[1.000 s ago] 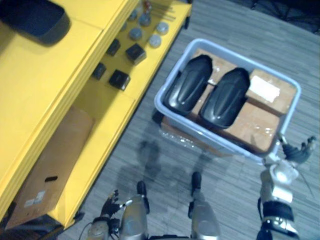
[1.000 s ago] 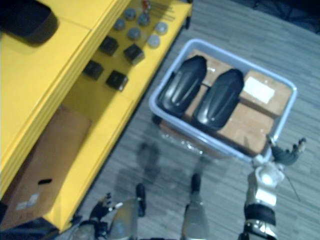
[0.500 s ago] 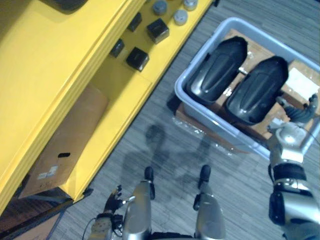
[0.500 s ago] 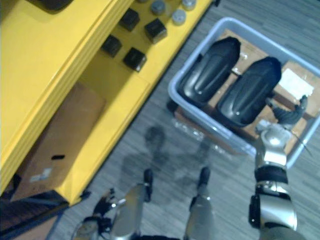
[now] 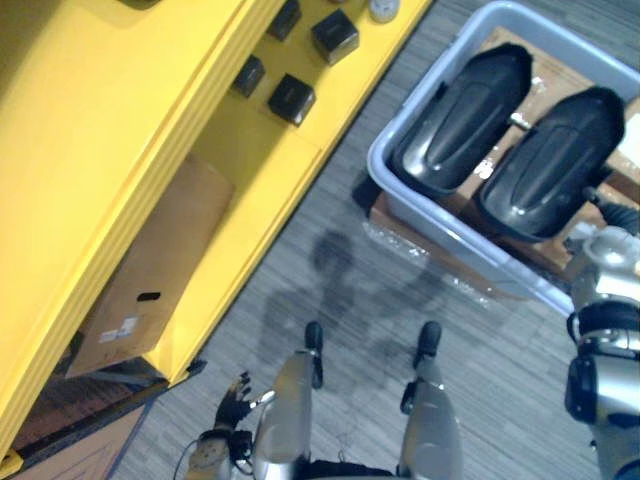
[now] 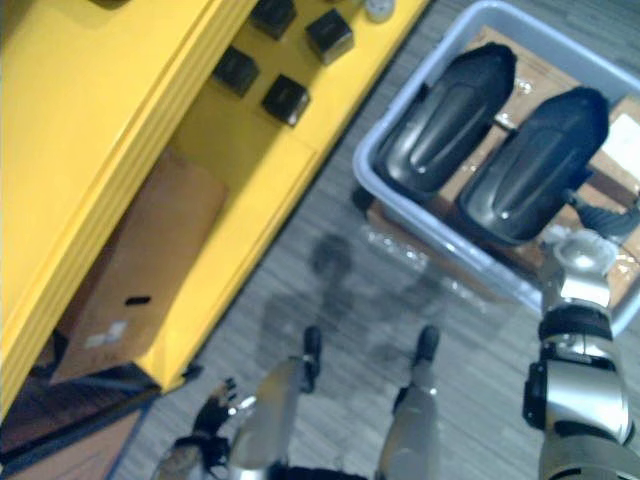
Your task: Walk over and take plastic housings, then place them on the shelf
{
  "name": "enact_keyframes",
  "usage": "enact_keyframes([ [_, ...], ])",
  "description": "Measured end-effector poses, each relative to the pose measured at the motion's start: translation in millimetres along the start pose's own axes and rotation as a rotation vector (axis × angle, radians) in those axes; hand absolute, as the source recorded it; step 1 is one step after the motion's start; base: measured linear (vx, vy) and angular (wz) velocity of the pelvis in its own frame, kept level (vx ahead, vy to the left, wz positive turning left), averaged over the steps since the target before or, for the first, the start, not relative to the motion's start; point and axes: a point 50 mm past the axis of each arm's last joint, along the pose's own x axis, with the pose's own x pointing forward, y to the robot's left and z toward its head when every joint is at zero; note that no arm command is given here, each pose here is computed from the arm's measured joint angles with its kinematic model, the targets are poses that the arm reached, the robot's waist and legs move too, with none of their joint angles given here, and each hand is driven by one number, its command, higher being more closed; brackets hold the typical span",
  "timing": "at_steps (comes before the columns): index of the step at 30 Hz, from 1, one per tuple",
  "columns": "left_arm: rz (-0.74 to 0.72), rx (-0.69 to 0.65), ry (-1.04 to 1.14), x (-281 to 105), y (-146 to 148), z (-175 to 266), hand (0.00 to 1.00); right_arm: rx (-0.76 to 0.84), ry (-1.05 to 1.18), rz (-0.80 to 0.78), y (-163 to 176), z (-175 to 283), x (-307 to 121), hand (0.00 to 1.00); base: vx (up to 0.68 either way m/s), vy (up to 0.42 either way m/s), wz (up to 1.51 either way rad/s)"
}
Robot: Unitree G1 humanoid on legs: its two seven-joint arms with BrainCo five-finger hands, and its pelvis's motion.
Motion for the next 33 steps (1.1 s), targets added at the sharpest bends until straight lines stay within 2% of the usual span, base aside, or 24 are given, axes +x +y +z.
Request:
enact_keyframes([
  [3, 0.000, -0.013, -0.002, 0, 0, 0, 0.00, -0.025, 0.015, -0.010, -9, 9, 7, 0.00, 0.00, 0.004, 0.09],
  [4, -0.001, -0.012, -0.002, 0, 0, 0, 0.00, -0.033, 0.028, -0.010, -8, 10, 8, 1.00, 0.00, 0.006, 0.05],
  [19, -0.008, -0.011, 0.004, 0, -1, 0, 0.00, -0.326, 0.072, 0.013, -25, 11, 19, 1.00, 0.00, 0.000, 0.00],
  [33, -0.003, -0.024, -0.045, -5, -2, 2, 0.00, -0.413, 0.090, 0.055, -15, 10, 16, 1.00, 0.00, -0.001, -0.01],
])
